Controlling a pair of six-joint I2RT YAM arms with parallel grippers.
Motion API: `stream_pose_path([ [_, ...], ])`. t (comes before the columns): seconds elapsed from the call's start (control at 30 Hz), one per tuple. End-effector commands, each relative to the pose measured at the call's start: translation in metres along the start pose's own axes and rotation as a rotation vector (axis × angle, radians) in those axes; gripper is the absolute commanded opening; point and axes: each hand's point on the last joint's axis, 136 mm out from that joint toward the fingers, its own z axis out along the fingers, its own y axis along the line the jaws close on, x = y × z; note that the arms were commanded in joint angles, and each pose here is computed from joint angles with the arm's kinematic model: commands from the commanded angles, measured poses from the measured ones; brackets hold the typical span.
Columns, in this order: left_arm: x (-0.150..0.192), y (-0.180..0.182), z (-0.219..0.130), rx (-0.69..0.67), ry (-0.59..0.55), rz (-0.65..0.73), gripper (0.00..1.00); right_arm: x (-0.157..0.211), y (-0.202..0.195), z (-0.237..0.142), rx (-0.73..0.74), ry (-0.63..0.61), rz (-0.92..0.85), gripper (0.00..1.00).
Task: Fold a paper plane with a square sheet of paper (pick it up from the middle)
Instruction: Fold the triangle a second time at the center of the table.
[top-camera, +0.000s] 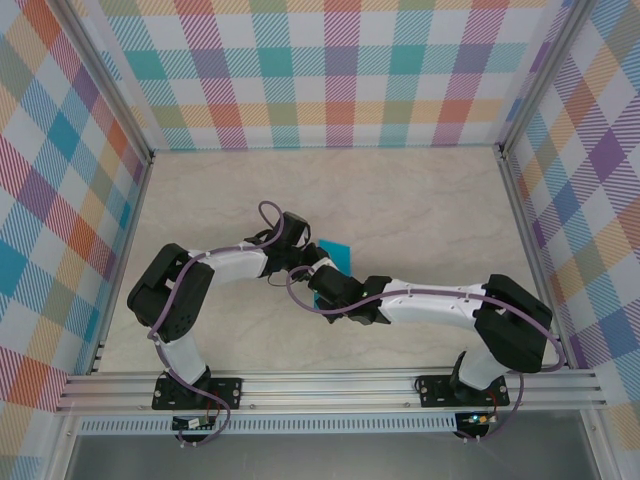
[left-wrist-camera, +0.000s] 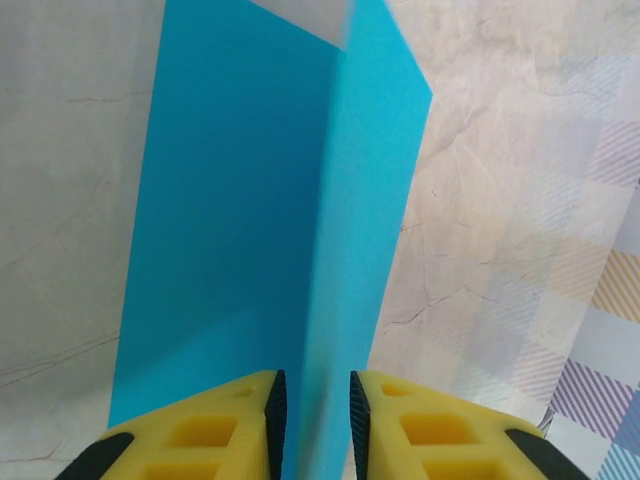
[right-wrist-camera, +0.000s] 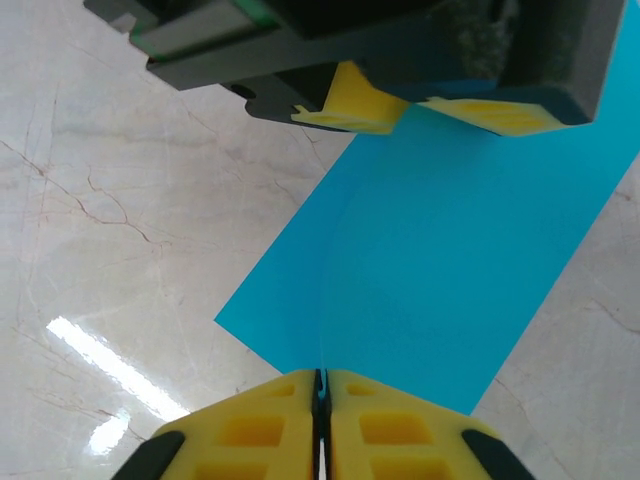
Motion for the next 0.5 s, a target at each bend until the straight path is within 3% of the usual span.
stream_pose_path([
  [0.0, -0.007, -0.003, -0.010, -0.020, -0.033, 0.009, 0.31, -0.004, 0.004, -0.006, -0.026, -0.020, 0.012, 0.05],
  [0.23, -0.012, 0.016, -0.031, -0.139, -0.112, 0.011, 0.50, -0.004, 0.003, -0.005, -0.077, -0.014, 0.054, 0.03],
  [0.47, -0.012, 0.045, -0.053, -0.266, -0.186, -0.020, 0.56, -0.005, 0.002, -0.007, -0.277, 0.006, 0.163, 0.02],
])
